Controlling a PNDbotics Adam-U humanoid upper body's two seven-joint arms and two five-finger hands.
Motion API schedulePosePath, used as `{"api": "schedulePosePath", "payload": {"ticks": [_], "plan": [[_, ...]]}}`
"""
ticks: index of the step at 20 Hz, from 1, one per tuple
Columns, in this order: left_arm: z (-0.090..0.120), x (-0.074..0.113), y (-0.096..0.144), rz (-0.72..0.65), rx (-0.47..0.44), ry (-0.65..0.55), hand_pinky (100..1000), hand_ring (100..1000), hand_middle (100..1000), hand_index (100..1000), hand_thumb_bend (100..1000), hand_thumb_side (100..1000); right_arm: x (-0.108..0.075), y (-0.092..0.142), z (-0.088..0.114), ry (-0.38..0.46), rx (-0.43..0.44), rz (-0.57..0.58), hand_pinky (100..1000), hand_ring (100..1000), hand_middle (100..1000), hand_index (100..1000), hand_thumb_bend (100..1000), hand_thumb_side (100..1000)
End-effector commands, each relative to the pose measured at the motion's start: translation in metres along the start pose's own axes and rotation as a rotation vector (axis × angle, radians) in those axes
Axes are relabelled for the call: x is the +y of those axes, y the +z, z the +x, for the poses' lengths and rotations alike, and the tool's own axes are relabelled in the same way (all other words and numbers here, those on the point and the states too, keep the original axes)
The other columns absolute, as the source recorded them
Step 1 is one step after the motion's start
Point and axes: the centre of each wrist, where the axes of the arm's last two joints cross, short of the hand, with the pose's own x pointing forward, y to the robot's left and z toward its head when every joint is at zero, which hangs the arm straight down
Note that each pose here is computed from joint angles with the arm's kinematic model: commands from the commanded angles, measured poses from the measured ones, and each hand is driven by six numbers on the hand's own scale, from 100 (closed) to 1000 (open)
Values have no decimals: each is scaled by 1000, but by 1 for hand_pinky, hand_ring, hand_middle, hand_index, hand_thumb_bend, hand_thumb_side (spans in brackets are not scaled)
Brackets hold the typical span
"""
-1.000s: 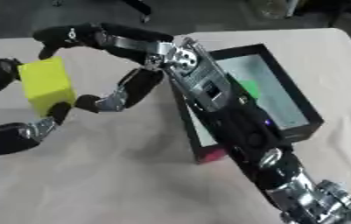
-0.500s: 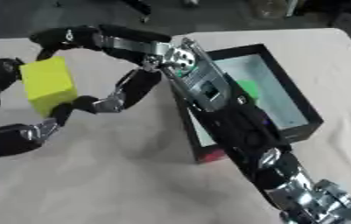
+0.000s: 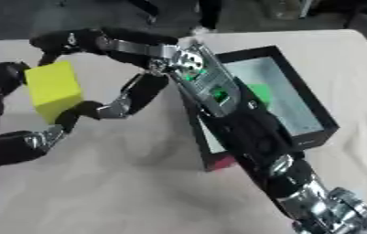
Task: Pick up the objects with one hand, pass them to the other hand, and then place them into the box on the other side of the table.
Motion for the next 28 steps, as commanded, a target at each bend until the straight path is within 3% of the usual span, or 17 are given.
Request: {"api": "schedulePosePath", "payload": {"ticks": [1, 11, 18, 28], "plan": [[7, 0, -6, 4, -37, -3, 703, 495, 432, 522, 100, 244, -10, -3, 7, 138, -109, 146, 1000, 1000, 783, 1000, 214, 167], [10, -1, -8, 9, -66, 3, 706, 501, 437, 524, 100, 238, -9, 0, 4, 109, -92, 135, 983, 1000, 666, 1000, 145, 100], [12, -4, -9, 9, -74, 3, 706, 502, 436, 524, 100, 237, -10, 0, 5, 52, -91, 114, 955, 1000, 585, 1000, 100, 100], [14, -7, -11, 17, -86, 11, 705, 502, 435, 524, 100, 242, -12, 2, 5, -31, -74, 86, 938, 1000, 525, 939, 100, 240]]}}
